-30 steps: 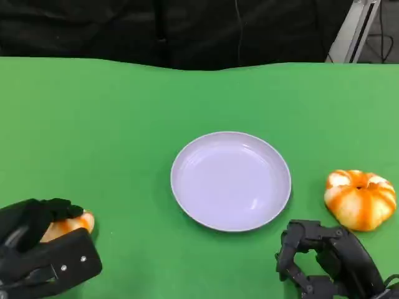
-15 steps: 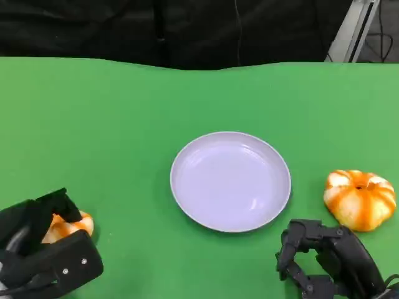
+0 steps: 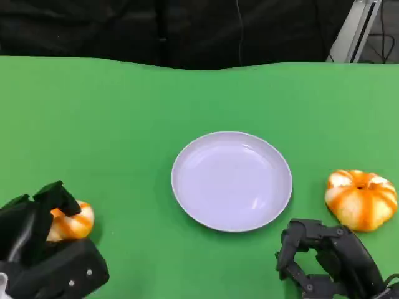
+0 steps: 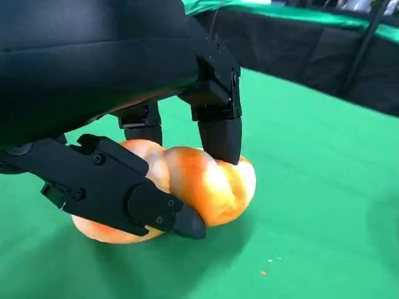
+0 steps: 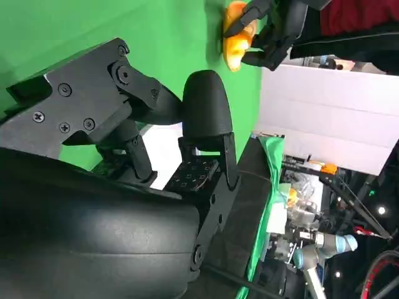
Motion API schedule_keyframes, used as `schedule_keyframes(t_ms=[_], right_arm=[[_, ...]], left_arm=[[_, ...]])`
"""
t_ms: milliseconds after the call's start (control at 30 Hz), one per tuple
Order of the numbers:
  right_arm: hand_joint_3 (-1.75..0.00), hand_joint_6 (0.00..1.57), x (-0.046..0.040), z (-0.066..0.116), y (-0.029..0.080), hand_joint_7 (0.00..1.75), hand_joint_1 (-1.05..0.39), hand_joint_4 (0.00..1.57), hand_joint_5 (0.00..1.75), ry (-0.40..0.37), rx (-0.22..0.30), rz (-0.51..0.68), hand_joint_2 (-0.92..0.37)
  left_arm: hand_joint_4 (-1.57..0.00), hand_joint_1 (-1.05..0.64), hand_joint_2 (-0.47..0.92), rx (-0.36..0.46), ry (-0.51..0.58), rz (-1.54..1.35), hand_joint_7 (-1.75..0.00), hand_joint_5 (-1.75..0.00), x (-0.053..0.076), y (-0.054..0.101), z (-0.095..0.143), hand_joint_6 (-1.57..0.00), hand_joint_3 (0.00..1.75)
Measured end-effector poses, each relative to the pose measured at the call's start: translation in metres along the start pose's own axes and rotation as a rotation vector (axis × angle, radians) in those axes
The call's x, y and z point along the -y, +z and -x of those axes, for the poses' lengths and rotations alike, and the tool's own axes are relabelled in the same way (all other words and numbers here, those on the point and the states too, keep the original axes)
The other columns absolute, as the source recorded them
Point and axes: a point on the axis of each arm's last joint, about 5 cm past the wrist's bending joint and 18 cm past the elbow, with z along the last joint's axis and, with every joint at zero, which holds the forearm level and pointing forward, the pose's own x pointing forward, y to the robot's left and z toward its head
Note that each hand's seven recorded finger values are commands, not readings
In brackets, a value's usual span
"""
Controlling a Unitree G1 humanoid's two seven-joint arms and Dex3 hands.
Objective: Grasp the bread from the table and place it into the plate.
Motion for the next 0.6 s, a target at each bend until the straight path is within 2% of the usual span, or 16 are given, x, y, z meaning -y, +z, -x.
schedule_keyframes(t_ms=[100, 233, 367, 600], right_arm=[[-1.02, 0.86, -0.0003, -0.001, 0.0, 1.28, -0.1, 0.82, 1.59, 0.0, 0.0, 0.001, -0.57], [-1.04, 0.86, -0.0002, -0.003, 0.0, 1.29, -0.1, 0.82, 1.58, 0.002, 0.0, 0.0, -0.56], [-1.04, 0.86, 0.0002, -0.006, 0.0, 1.29, -0.12, 0.82, 1.56, 0.004, 0.008, 0.001, -0.56], [-1.07, 0.86, -0.0001, -0.008, -0.002, 1.28, -0.14, 0.83, 1.56, 0.004, -0.004, -0.006, -0.54]], left_arm=[[-0.58, -0.14, 0.92, 0.041, 0.021, 0.001, -1.65, -1.75, -0.001, 0.003, 0.003, -0.52, 0.32], [-0.53, -0.12, 0.92, 0.134, 0.073, 0.007, -1.59, -1.75, -0.008, 0.016, 0.005, -0.53, 0.31], [-0.52, -0.12, 0.92, 0.178, 0.1, 0.019, -1.56, -1.75, -0.014, 0.027, 0.005, -0.54, 0.29], [-0.51, -0.13, 0.92, 0.217, 0.112, 0.026, -1.49, -1.75, -0.02, 0.037, 0.002, -0.56, 0.27]])
